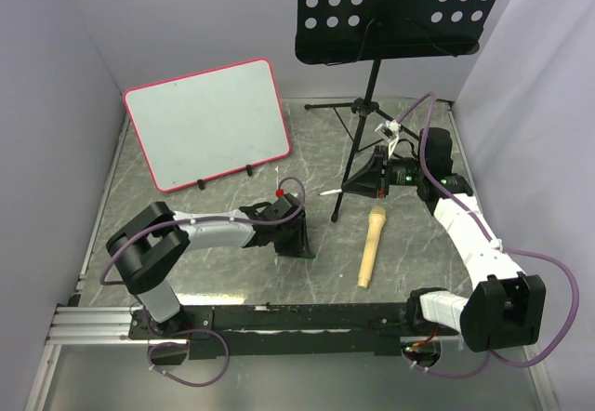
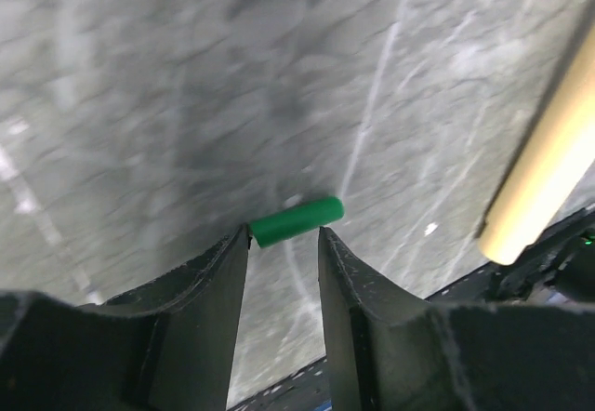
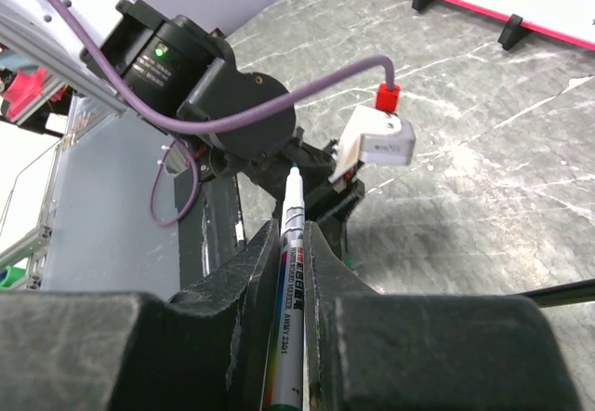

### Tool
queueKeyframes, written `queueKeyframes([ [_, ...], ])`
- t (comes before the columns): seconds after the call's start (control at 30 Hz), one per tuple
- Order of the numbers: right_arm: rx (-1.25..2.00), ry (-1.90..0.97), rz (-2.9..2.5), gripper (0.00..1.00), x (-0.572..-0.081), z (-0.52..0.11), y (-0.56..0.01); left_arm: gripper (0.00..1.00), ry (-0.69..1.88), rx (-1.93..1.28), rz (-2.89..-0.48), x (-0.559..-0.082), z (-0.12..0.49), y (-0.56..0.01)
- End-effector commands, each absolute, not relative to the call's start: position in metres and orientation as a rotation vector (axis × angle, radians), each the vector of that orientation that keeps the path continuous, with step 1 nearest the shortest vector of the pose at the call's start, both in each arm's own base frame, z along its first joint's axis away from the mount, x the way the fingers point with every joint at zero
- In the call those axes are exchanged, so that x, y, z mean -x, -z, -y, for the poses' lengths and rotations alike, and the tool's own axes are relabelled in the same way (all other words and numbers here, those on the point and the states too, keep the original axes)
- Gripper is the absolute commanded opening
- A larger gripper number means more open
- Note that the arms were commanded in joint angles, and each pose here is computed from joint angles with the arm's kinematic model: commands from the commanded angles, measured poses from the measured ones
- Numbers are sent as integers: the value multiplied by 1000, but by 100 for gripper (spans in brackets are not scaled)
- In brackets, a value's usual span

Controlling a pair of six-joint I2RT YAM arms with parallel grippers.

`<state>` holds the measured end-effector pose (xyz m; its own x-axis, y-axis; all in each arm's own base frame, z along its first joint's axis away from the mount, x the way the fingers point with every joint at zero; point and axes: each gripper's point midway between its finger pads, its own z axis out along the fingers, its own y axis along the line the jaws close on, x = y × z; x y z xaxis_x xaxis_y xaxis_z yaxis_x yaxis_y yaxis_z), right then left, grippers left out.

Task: Write a sentence on the whiteboard
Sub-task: Adjust the pen cap at the center of the board.

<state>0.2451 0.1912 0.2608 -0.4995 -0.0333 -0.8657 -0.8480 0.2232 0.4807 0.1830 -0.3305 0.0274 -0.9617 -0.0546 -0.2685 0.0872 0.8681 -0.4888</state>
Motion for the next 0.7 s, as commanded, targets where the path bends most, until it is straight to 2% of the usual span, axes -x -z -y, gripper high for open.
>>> queueKeyframes([
  [0.0,886,-1325,-1644,0,-243,-190,-279,41,856,-38,-2728,-191,361,-40],
  [0.27,884,-1322,-1641,0,-243,-189,-280,40,969,-111,-2722,-195,399,-43],
  [0.43,881,-1317,-1638,0,-244,-187,-281,41,895,-71,-2679,-203,387,-49],
  [0.53,880,-1321,-1641,0,-245,-187,-280,44,871,-51,-2612,-209,376,-63],
  [0.67,880,-1316,-1638,0,-245,-187,-281,56,855,-21,-2571,-201,352,-72],
])
